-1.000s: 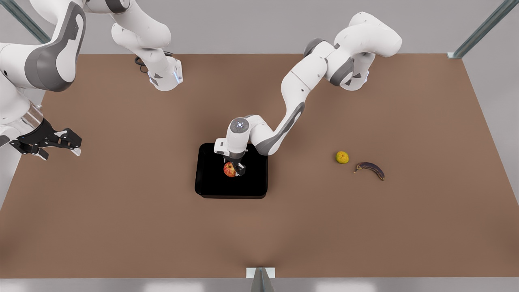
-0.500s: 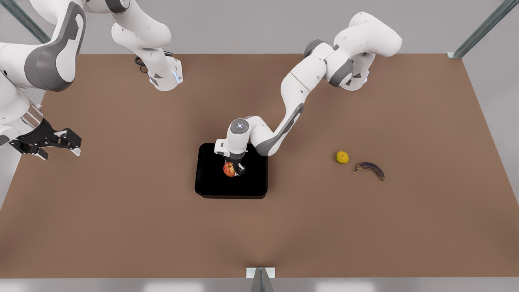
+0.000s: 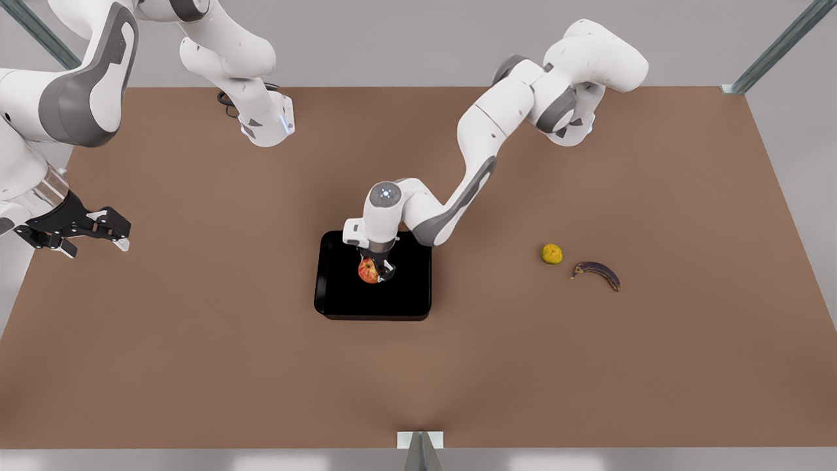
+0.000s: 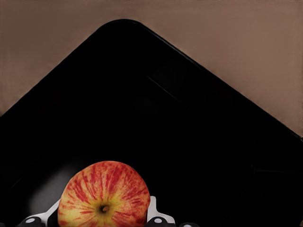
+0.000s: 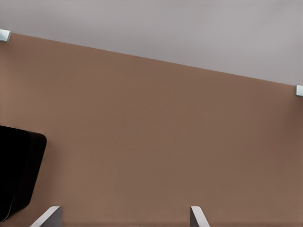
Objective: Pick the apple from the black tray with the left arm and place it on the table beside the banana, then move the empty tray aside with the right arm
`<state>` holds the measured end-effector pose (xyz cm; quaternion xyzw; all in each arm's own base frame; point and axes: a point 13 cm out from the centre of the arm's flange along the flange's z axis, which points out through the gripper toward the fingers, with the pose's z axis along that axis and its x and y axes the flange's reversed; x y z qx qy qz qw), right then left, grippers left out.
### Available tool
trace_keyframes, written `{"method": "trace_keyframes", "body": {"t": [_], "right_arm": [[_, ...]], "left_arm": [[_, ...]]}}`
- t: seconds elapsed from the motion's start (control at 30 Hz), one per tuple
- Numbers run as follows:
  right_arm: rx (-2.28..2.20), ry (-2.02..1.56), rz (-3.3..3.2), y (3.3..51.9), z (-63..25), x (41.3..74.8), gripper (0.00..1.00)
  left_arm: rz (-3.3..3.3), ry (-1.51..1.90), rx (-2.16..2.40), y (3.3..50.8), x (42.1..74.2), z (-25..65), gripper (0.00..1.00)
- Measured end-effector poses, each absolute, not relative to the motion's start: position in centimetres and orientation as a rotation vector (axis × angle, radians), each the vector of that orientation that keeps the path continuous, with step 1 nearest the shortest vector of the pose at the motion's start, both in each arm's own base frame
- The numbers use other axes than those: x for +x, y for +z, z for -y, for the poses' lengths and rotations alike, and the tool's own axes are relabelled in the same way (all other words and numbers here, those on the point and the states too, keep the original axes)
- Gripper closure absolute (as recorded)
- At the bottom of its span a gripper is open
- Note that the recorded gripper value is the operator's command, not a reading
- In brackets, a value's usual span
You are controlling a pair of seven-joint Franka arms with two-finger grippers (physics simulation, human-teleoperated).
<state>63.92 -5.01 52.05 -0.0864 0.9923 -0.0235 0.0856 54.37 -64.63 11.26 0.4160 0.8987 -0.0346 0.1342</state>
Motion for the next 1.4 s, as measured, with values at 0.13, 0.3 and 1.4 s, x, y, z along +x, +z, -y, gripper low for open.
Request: {"method": "trace_keyframes", "body": {"t": [0.13, 0.3, 1.4], "right_arm": [[-0.257, -0.07, -2.958, 52.0, 5.0, 63.9, 0.0], [-0.289, -0.079, -2.972, 51.1, 4.0, 64.3, 0.0], [-0.061, 0.085, -3.298, 23.3, -25.8, 59.9, 0.0]], "left_arm": [[-2.615, -0.093, 1.193, 13.7, 55.0, 64.0, 0.3], [-2.647, -0.077, 1.182, 15.8, 55.5, 62.2, 0.31], [-2.935, 0.261, 0.961, 18.0, 62.6, 31.6, 0.34]]}}
